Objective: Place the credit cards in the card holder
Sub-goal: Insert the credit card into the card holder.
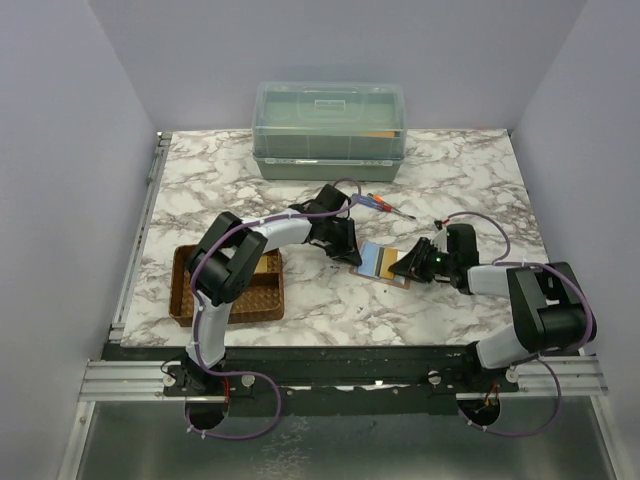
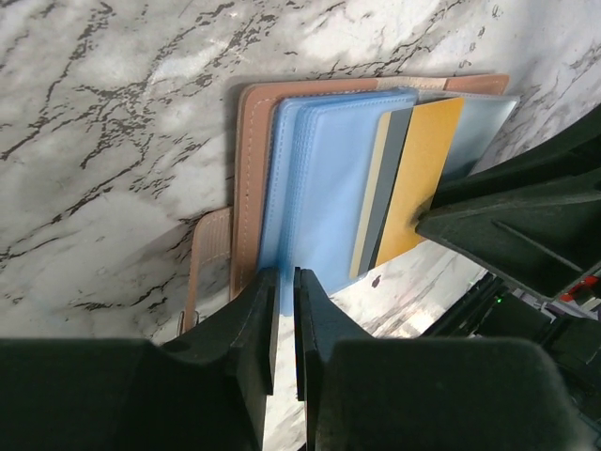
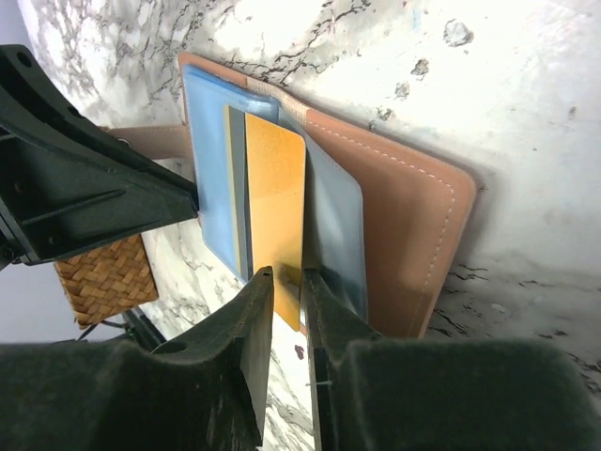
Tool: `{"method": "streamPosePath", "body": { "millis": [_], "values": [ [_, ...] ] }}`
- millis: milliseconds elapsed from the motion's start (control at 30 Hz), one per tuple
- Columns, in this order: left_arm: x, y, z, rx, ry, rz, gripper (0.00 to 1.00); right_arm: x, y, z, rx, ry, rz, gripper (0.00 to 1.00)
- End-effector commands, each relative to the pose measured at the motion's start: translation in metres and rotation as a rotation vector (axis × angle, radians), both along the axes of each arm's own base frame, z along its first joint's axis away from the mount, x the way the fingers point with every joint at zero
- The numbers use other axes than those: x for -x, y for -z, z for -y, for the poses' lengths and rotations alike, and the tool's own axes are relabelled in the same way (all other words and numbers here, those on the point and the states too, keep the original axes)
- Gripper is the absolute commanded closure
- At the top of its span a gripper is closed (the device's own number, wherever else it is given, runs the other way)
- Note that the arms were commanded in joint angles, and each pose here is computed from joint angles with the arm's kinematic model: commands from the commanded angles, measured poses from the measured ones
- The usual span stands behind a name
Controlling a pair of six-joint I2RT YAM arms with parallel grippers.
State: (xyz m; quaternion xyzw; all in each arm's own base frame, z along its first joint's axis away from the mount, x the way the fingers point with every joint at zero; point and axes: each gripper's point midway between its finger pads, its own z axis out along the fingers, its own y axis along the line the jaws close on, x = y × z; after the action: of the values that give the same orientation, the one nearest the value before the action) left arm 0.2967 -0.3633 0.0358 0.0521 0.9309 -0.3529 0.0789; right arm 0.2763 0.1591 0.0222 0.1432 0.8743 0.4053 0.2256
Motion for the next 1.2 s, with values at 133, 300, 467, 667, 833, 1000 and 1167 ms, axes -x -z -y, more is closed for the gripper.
{"method": "streamPosePath", "body": {
  "millis": [133,300,467,667,833,1000,1167],
  "values": [
    [-0.013,-0.012,-0.01,-0.041,-0.021,0.067,0.81,0.01,0.013,0.015,0.12,0.016,-0.053,0.7],
    [-0.01,-0.003,-0.01,-0.05,-0.024,0.037,0.85,0.007,0.012,0.01,0.106,0.002,-0.055,0.75],
    [-0.005,0.004,-0.009,-0.045,-0.019,0.003,0.9,0.002,0.009,0.0,0.09,-0.023,-0.042,0.89],
    [-0.002,0.011,-0.007,-0.045,-0.012,-0.026,0.92,-0.004,0.008,-0.016,0.079,-0.051,-0.038,0.92],
    [-0.001,0.013,-0.006,-0.054,-0.009,-0.019,0.93,-0.008,0.008,-0.03,0.082,-0.072,-0.033,0.93],
    [0.001,0.012,-0.004,-0.05,-0.003,-0.019,0.93,-0.011,0.009,-0.032,0.095,-0.062,-0.03,0.92],
    [0.0,0.006,-0.003,-0.041,0.001,-0.009,0.93,-0.011,0.007,-0.027,0.128,-0.058,-0.019,0.87]
  ]
}}
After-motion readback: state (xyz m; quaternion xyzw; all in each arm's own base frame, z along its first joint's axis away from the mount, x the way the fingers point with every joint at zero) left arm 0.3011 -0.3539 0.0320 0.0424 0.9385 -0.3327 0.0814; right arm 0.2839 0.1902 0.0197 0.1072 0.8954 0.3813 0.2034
